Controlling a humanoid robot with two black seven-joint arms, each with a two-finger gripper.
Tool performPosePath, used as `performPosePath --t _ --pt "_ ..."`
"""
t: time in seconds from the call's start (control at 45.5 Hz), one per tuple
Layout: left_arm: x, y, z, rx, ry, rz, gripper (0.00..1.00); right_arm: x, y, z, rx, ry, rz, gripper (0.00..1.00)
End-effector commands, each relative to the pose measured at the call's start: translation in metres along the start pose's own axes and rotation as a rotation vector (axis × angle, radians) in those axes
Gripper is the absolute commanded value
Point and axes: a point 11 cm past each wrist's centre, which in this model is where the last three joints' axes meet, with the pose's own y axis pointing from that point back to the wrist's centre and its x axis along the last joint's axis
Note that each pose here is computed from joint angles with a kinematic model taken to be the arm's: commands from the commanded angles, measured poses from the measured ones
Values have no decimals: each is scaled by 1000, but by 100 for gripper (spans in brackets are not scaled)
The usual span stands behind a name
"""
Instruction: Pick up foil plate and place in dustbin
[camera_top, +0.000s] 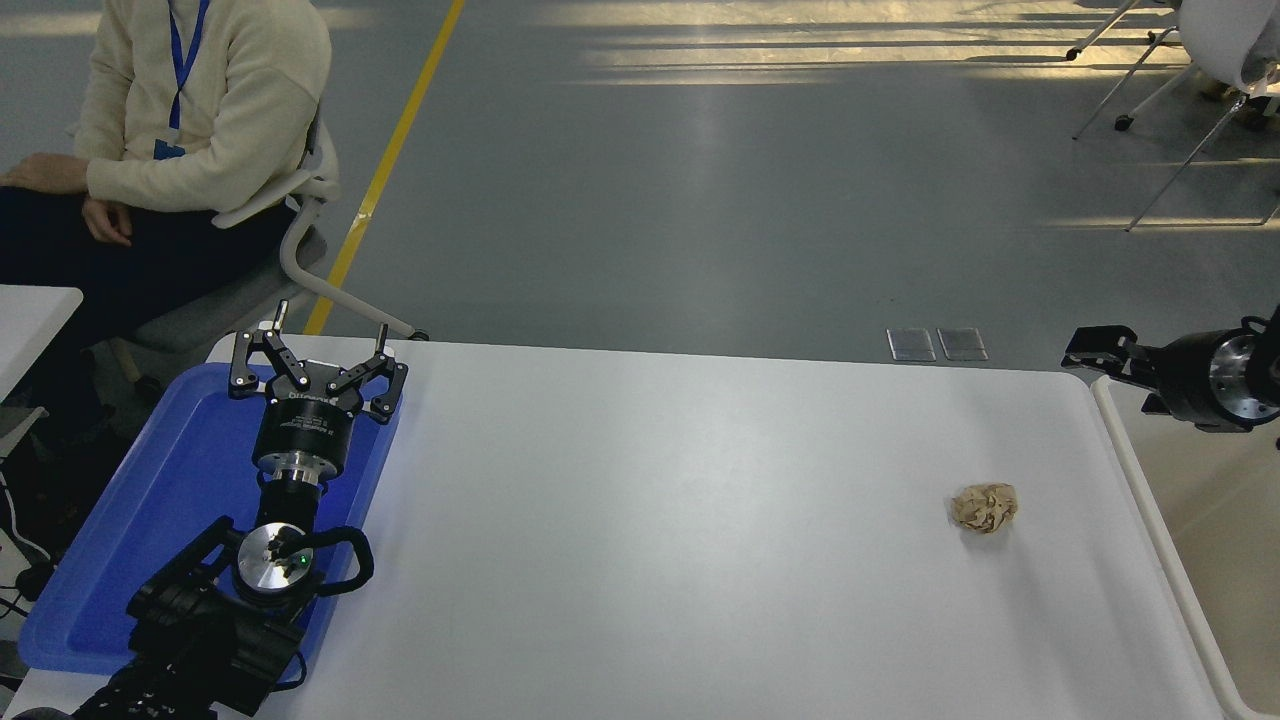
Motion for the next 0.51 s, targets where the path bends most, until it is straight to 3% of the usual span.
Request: performPosePath --t 0.0,0.352,0.484 --pt "0 0 0 0 0 0 100 -29 20 -31 0 160 -114 100" --pt "0 0 -1 3 -1 0 100 -30 45 -99 -22 328 -146 100" --pt "0 0 0 2 0 0 100 -48 51 -123 -8 365 -201 100"
